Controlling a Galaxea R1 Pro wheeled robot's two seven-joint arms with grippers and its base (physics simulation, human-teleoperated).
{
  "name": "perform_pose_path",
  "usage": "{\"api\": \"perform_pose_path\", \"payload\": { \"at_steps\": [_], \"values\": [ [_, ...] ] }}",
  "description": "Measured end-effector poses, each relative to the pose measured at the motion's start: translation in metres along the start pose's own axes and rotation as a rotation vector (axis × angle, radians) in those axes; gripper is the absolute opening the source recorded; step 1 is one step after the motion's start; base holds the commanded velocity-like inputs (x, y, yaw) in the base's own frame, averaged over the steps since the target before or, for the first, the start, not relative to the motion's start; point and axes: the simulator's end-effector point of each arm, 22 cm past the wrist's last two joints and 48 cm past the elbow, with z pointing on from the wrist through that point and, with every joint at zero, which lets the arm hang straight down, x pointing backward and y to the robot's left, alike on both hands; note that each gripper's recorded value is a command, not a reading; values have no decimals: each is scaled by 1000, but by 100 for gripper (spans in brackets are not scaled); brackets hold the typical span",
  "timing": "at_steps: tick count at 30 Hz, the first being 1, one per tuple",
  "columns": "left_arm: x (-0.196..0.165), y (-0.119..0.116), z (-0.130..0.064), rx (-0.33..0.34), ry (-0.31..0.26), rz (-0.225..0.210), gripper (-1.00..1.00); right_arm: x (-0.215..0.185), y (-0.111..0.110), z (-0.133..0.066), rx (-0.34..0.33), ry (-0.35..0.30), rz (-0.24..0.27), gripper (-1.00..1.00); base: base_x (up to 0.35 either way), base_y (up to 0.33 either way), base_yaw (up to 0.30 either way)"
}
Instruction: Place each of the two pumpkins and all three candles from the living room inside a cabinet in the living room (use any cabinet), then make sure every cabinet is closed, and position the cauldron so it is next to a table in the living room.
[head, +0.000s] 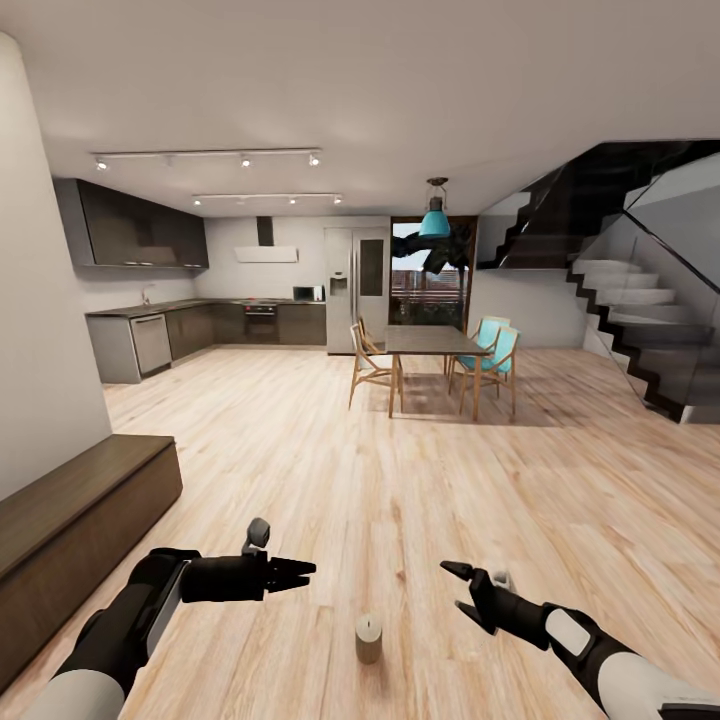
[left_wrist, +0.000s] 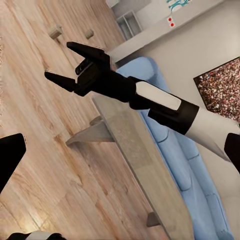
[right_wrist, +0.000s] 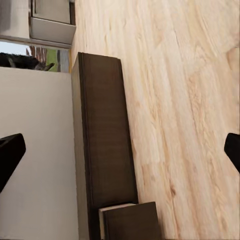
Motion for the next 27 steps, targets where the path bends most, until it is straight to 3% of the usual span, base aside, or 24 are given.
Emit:
{"api": "perform_pose_path", "payload": {
  "at_steps": [1, 2, 7, 9, 11, 14, 17, 20, 24, 27],
  "values": [
    [0, 3, 0, -13, -1, -1, 100, -1, -7, 0, 34, -3, -7, 100, 0, 0, 0],
    [0, 12, 0, -55, -1, -1, 100, -3, -19, -1, 95, -6, -15, 100, 0, 0, 0],
    [-1, 50, -3, -231, -3, -1, 100, -7, -58, -9, 278, -14, -27, 100, 0, 0, 0],
    [-1, 71, -8, -334, -5, -1, 100, -12, -90, -21, 439, -31, -36, 100, 0, 0, 0],
    [-2, 83, -13, -393, -7, 1, 100, -23, -110, -34, 561, -59, -53, 100, 0, 0, 0],
    [-4, 104, -21, -506, -11, 6, 100, -65, -111, -55, 735, -158, -135, 100, 0, 0, 0],
    [-4, 122, -23, -607, -10, 5, 100, -98, -100, -71, 826, -261, -188, 100, 0, 0, 0],
    [-3, 147, -24, -776, -15, -4, 100, -121, -102, -93, 942, -347, -256, 100, 0, 0, 0],
    [-5, 172, -41, -971, -52, -28, 100, -130, -103, -104, 1002, -378, -297, 100, 0, 0, 0],
    [-10, 180, -49, -1038, -82, -17, 100, -131, -103, -105, 1009, -379, -310, 100, 0, 0, 0]
  ]
}}
